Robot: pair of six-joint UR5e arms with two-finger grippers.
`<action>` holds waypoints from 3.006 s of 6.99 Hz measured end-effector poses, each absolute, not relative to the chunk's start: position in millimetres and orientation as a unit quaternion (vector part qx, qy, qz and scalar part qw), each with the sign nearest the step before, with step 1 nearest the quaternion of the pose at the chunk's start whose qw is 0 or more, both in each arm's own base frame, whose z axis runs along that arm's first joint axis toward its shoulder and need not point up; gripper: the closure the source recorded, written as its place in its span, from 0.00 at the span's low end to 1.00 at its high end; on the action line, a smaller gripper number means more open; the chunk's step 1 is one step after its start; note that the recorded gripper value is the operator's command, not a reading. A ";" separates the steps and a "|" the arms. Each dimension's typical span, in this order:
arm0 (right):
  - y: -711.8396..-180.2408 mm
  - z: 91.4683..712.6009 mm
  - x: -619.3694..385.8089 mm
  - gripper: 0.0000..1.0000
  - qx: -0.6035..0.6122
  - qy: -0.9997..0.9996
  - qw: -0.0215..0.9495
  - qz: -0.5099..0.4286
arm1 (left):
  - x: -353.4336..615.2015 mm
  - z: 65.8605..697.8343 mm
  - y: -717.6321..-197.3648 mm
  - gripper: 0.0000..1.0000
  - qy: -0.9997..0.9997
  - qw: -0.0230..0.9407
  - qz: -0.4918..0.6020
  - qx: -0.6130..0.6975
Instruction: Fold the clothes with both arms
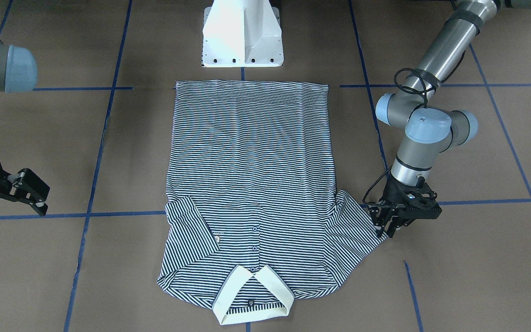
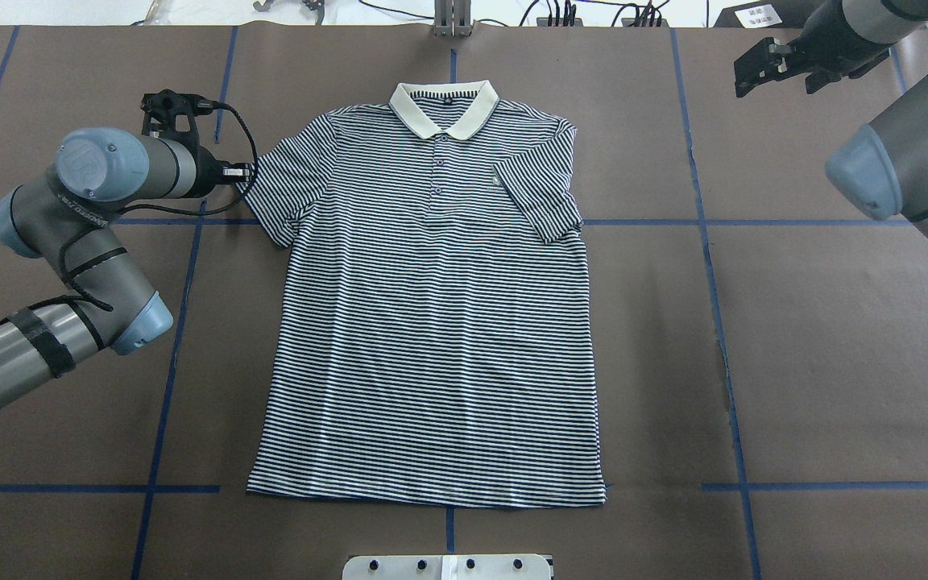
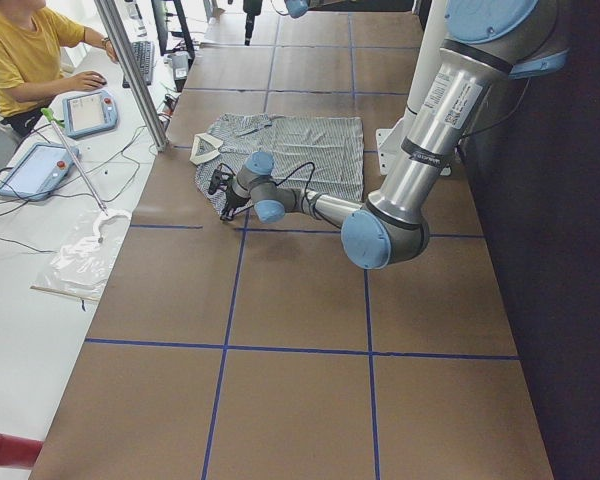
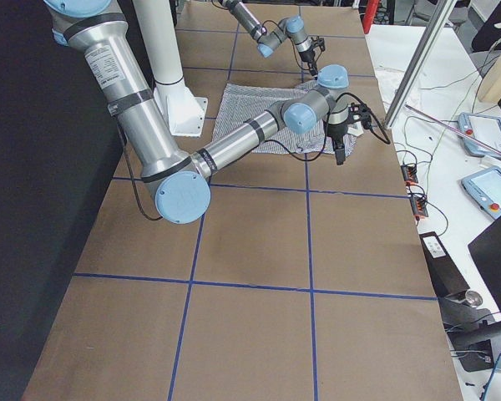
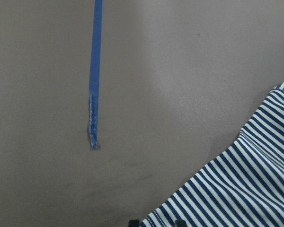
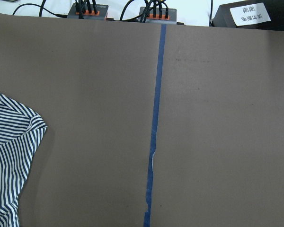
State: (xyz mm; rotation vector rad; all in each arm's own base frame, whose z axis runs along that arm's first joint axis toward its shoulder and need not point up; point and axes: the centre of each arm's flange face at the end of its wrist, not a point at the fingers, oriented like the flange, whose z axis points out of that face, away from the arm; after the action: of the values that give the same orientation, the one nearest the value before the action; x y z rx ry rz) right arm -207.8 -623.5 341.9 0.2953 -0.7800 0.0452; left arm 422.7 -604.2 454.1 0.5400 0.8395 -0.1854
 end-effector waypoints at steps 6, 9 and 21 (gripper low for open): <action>-623.1 343.5 -207.6 0.00 0.142 -0.378 0.914 0.022 | 429.6 454.5 -599.3 1.00 0.403 0.874 -0.084 0.258; -623.1 343.8 -207.6 0.00 0.142 -0.378 0.914 0.022 | 432.4 443.8 -595.2 1.00 0.409 0.871 -0.081 0.260; -617.1 338.2 -210.5 0.00 0.145 -0.381 0.913 0.022 | 552.4 239.9 -579.8 0.00 0.362 0.908 -0.075 0.198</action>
State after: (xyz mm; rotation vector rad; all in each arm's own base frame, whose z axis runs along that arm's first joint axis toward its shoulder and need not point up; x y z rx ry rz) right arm -210.5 -617.1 338.2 0.2997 -0.7856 0.0445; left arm 552.4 -579.8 239.9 0.4091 0.7467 -0.1550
